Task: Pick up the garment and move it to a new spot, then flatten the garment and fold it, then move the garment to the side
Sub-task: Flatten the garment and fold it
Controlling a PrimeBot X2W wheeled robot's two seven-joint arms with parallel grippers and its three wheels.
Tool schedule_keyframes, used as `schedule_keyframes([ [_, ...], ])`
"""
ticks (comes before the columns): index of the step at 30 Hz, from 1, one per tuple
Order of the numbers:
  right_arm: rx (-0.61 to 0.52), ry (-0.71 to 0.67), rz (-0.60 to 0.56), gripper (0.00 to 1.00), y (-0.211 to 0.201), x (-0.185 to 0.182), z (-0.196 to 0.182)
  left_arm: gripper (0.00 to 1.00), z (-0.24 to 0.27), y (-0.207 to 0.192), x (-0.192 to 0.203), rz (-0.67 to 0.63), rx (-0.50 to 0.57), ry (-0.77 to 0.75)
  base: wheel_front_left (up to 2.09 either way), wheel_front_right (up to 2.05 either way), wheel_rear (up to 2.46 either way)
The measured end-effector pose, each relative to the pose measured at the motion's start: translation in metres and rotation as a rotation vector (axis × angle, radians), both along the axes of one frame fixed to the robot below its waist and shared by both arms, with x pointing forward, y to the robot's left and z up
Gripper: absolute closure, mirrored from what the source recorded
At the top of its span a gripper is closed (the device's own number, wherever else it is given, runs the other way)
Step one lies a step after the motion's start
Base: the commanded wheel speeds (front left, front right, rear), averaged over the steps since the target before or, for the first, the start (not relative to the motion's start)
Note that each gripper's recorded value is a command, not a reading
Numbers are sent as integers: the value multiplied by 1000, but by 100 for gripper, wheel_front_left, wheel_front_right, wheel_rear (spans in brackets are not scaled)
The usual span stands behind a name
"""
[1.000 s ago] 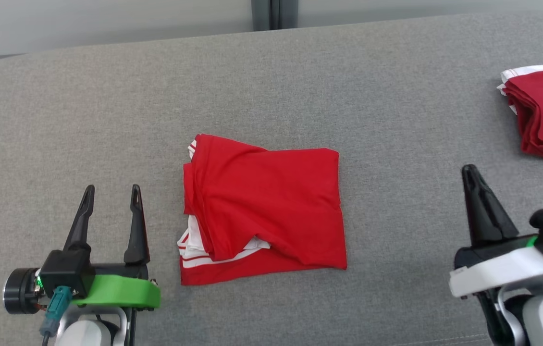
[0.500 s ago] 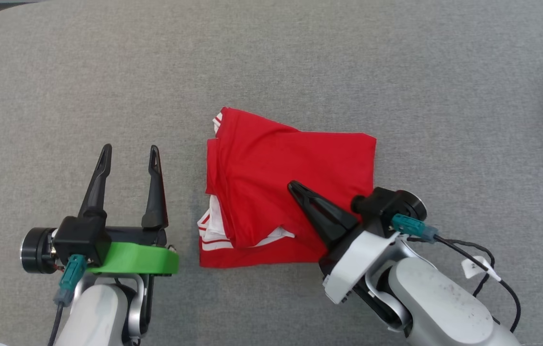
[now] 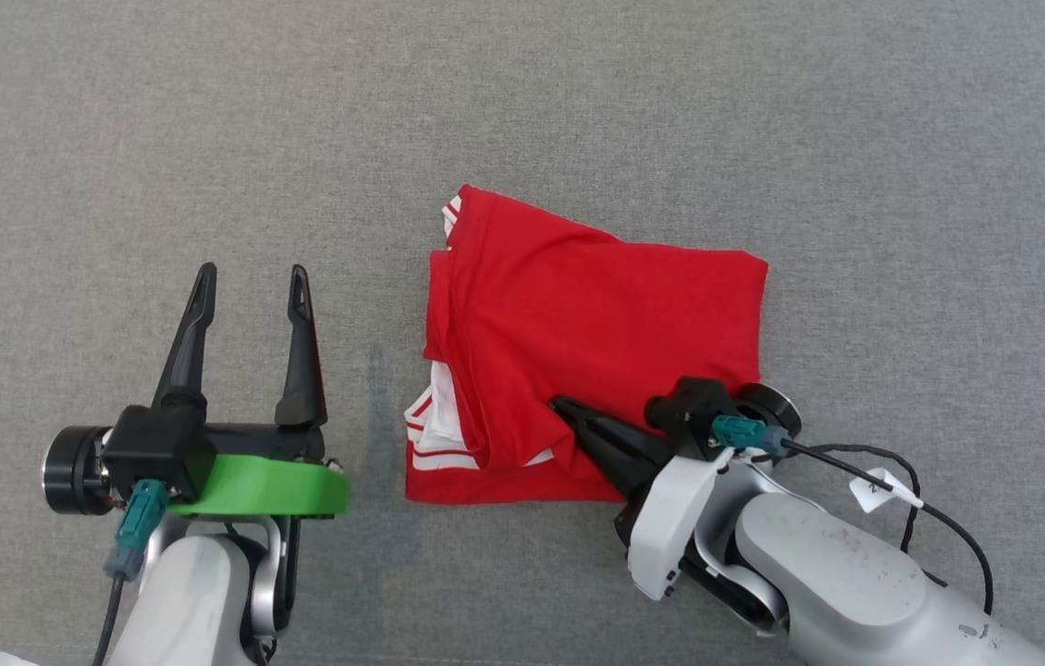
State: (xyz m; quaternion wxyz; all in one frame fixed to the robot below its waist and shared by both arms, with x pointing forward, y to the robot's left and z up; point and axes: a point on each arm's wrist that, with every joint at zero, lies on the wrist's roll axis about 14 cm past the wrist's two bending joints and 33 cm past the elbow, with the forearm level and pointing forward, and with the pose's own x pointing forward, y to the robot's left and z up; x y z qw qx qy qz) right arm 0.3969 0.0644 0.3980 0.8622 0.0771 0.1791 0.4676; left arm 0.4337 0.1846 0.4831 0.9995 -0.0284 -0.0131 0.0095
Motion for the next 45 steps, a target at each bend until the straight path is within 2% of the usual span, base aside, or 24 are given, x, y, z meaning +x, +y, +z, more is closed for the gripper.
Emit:
schedule_keyframes([
  [7, -11, 0, 45, 100, 6, -6, -3, 0, 1, -3, 1, -7, -7, -7, 0, 0, 0],
  [15, 26, -54, 122, 100, 34, -12, 14, 0, 3, -1, 1, -2, -4, -14, 0, 0, 0],
  [25, -50, 8, 208, 100, 45, -40, -2, 0, 7, 1, -4, 5, -11, -22, 0, 0, 0],
  [30, 11, -24, 221, 100, 53, -44, 16, 0, 8, 2, -6, 7, -11, -22, 0, 0, 0],
  [33, 82, -66, 175, 100, 51, -31, 39, 0, 8, 1, -9, 4, -9, -23, 0, 0, 0],
  [34, 115, -87, 151, 84, 49, -25, 51, 0, 9, 0, -9, 1, -9, -23, 0, 0, 0],
  [35, 145, -108, 120, 23, 44, -17, 62, 0, 9, 0, -10, -1, -7, -24, 0, 0, 0],
  [36, 165, -128, 91, 0, 39, -11, 71, 0, 9, 0, -11, -3, -5, -24, 0, 0, 0],
  [40, 223, -218, -84, 0, -5, 19, 101, 0, 8, -4, -14, -21, 5, -22, 0, 0, 0],
  [45, 234, -325, -366, 0, -86, 42, 125, 0, 8, -13, -16, -48, 10, -21, 0, 0, 0],
])
